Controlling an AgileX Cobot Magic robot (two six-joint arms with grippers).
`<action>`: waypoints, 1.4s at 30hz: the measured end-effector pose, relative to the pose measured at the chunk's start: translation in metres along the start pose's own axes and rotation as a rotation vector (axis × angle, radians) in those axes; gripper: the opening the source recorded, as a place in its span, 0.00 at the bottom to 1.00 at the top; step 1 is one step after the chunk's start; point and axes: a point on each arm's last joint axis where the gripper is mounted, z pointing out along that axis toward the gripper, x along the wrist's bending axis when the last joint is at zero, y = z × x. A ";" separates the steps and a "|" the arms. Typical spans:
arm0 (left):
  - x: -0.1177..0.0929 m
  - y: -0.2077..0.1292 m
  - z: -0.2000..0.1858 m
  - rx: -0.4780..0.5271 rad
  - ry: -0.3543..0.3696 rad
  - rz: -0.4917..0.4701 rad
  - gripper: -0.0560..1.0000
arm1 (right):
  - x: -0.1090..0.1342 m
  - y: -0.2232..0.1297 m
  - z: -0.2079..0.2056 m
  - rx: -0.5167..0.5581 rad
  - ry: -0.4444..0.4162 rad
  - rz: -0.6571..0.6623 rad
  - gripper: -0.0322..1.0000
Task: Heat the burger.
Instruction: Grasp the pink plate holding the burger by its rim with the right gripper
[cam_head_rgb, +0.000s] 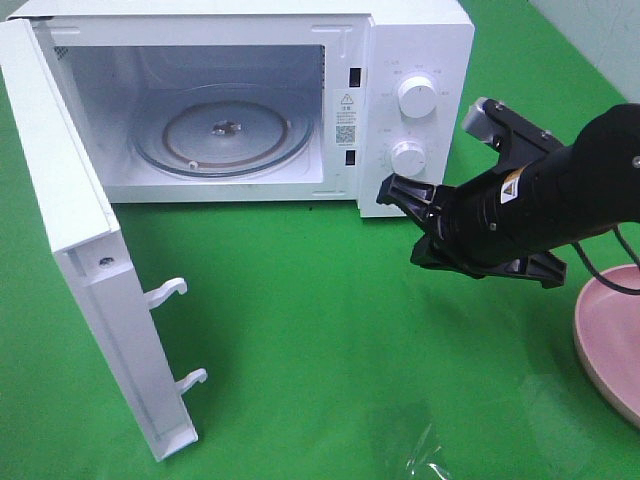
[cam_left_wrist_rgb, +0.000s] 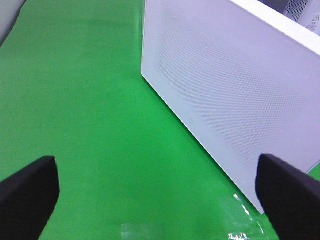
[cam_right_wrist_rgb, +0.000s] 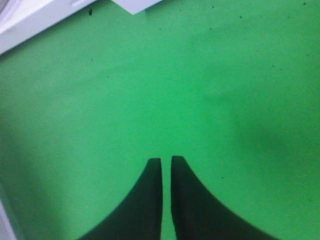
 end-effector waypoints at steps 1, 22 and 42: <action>0.000 0.000 0.000 0.000 0.000 0.000 0.99 | 0.000 0.000 0.000 0.000 0.000 0.000 0.08; 0.000 0.000 0.000 0.000 0.000 0.000 0.99 | -0.024 -0.011 -0.060 0.248 -0.280 -0.427 0.17; 0.000 0.000 0.000 0.000 0.000 0.000 0.99 | -0.032 -0.011 -0.097 0.291 -0.358 -0.577 0.84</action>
